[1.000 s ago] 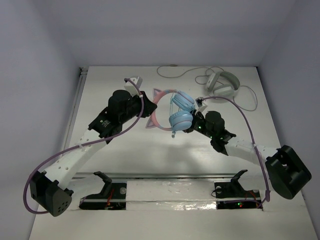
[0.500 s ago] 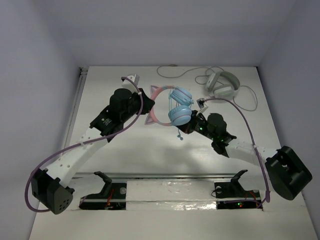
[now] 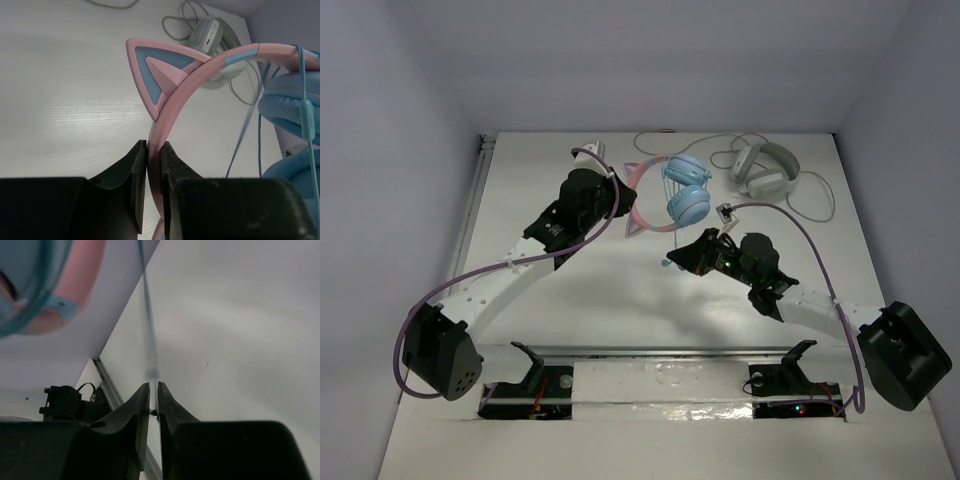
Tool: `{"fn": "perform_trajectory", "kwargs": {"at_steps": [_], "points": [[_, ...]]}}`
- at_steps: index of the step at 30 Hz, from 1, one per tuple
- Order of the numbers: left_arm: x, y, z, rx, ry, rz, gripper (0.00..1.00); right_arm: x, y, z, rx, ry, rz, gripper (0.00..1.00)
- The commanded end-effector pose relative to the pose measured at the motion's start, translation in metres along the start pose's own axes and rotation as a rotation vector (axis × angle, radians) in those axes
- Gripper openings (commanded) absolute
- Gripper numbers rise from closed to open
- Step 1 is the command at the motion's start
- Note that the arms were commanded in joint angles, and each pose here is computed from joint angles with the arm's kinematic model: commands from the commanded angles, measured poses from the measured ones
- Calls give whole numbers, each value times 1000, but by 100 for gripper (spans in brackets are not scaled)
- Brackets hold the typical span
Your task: Wrap the headphones
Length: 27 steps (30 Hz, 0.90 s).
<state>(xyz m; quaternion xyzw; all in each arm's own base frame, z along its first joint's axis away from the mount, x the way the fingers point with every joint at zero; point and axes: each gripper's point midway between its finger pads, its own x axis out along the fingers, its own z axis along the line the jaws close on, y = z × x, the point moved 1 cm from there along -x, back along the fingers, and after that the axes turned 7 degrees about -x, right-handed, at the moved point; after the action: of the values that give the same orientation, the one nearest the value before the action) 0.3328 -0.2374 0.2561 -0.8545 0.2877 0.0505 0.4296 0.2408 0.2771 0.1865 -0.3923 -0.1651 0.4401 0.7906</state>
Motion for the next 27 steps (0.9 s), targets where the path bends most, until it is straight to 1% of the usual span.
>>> {"fn": "perform_trajectory", "kwargs": {"at_steps": [1, 2, 3, 10, 13, 17, 21, 25, 27], "points": [[-9, -76, -64, -127, 203, -243, 0, -1, 9, 4, -2, -40, 29, 18], [-7, -74, -65, -128, 209, -235, 0, 0, 7, 3, -15, -37, 24, 15], [-8, -76, -68, -130, 216, -238, 0, 0, 6, 3, -23, -39, 20, 0], [-10, -82, -62, -120, 179, -271, 0, 5, -1, 9, -23, -64, 11, 0], [-2, -83, -49, -117, 117, -297, 0, 1, 0, 18, 1, -109, 16, 0], [13, -82, -19, -91, -24, -347, 0, -10, 2, 34, 45, -163, 33, 0], [23, -71, -1, -80, -81, -345, 0, -20, -10, 55, 80, -230, 19, 0], [28, -49, 2, -66, -108, -324, 0, -22, -26, 70, 138, -260, -19, 0], [31, -39, 8, -66, -123, -316, 0, -23, -33, 76, 206, -279, -37, 0]]}}
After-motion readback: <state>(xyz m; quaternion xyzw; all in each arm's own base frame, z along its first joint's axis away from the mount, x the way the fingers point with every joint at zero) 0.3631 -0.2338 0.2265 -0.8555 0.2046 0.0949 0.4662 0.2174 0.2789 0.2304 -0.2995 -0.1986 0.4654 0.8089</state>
